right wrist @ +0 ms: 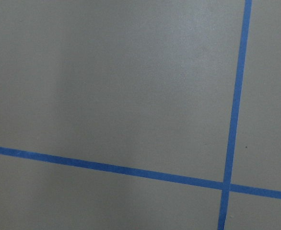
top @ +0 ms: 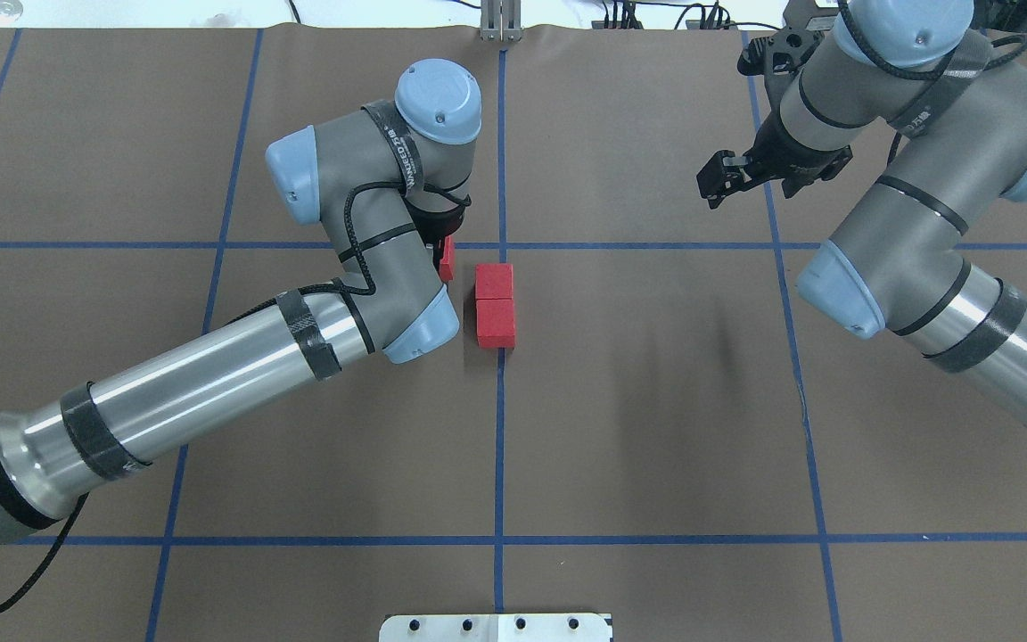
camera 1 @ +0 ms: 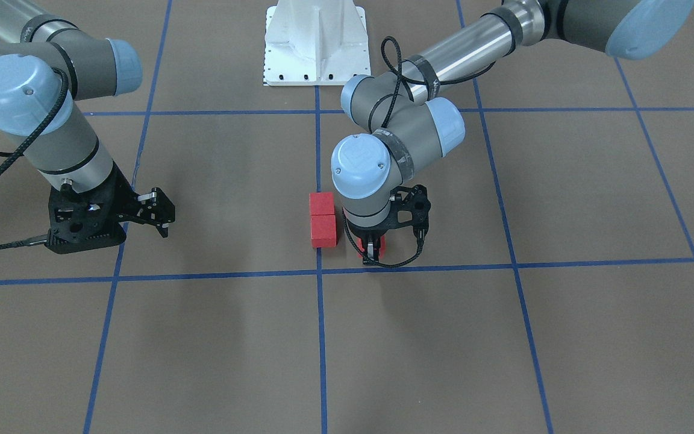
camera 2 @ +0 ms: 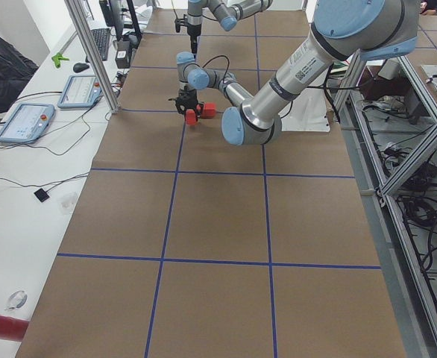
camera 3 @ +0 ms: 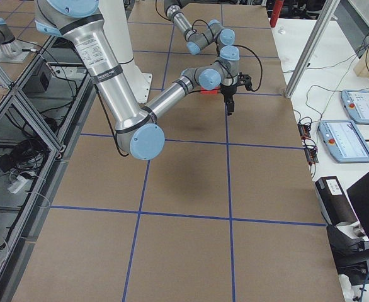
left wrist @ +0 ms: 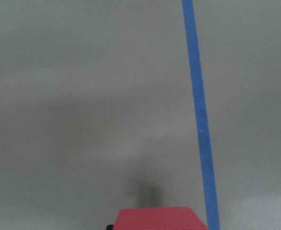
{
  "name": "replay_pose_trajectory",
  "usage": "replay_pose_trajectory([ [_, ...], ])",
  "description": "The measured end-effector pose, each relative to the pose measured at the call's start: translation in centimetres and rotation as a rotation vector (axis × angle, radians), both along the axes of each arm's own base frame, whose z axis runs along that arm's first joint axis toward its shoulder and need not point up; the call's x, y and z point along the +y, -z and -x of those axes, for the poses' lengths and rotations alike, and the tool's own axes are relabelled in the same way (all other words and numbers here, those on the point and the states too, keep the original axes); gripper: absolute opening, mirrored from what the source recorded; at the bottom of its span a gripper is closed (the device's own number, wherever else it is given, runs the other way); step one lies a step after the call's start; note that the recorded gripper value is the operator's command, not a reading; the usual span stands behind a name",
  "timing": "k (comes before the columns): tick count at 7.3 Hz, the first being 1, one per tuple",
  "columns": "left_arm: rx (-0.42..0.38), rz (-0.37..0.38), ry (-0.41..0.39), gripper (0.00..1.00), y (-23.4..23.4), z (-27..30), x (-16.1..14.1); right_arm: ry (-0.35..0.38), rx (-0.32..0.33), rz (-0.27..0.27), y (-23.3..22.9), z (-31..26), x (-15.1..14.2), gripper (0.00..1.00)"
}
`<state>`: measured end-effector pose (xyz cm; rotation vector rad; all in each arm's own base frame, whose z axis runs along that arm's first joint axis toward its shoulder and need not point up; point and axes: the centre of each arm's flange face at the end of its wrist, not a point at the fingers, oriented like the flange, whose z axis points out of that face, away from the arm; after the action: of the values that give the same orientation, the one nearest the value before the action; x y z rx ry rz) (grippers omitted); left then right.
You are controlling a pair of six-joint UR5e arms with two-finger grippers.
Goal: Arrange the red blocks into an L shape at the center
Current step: 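Carry the cube beside the two-cube pair with the left gripper, then lower the cube next to the farther cube of the pair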
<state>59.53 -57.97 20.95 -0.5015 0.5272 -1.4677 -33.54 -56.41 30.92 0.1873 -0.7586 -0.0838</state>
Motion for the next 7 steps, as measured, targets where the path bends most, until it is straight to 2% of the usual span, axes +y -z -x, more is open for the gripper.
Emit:
replay_pose_trajectory([
  [7,-0.007,0.006,-0.037,0.00,0.1,-2.3,2.2,-0.003,-0.001,0.000,0.0,-0.1,0.1,0.99],
])
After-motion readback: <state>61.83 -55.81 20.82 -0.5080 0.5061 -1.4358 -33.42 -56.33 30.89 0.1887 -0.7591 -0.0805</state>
